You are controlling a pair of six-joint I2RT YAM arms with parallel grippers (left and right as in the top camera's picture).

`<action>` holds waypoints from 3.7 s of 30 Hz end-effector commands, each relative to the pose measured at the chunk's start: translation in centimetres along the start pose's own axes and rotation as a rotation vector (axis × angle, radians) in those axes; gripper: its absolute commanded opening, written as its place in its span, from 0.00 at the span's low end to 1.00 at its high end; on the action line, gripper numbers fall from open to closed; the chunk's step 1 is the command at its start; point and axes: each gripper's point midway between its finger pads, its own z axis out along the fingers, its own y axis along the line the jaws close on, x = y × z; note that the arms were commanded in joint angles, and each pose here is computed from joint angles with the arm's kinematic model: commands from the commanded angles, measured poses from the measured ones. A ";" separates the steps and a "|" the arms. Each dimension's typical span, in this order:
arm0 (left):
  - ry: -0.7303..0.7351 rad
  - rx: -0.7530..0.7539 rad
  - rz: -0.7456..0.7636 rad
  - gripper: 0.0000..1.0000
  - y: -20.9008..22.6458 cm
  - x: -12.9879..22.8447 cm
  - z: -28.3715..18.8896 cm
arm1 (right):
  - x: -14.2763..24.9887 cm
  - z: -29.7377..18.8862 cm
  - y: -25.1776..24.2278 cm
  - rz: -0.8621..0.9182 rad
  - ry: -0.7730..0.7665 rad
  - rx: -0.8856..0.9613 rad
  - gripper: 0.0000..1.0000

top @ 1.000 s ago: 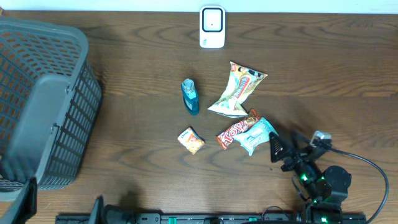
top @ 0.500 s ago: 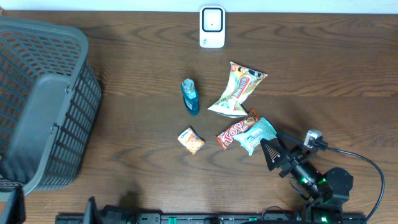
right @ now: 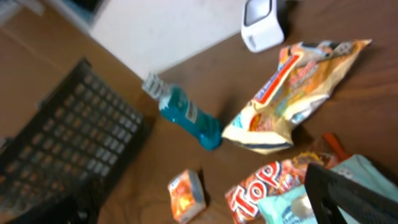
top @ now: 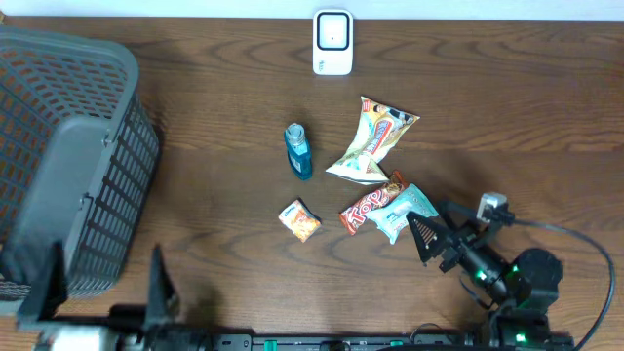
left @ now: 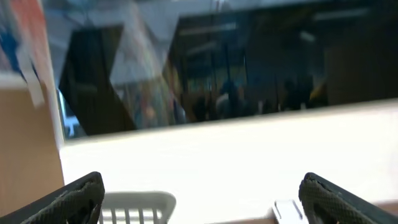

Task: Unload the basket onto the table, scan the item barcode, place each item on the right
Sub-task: 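Grasp the teal bottle with the right gripper and lift it, then hold the teal bottle up to the scanner face with the right gripper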

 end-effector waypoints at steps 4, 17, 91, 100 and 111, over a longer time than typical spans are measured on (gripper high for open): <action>0.135 -0.013 0.031 1.00 -0.5 6.1 1.9 | -3.0 2.9 1.5 -0.190 0.117 0.132 0.99; 0.329 0.026 0.019 1.00 -2.2 15.2 2.9 | -4.9 18.4 5.6 -0.476 0.428 0.494 0.99; 0.429 0.059 0.027 1.00 -3.0 18.3 2.2 | -3.5 20.0 10.5 -0.076 0.762 -0.676 0.01; 0.429 0.059 0.027 1.00 -3.0 18.3 2.2 | -3.4 17.0 10.3 0.105 0.729 -0.861 0.01; 0.429 0.059 0.027 1.00 -3.0 18.3 2.2 | -2.3 17.6 9.1 0.071 0.753 -0.784 0.01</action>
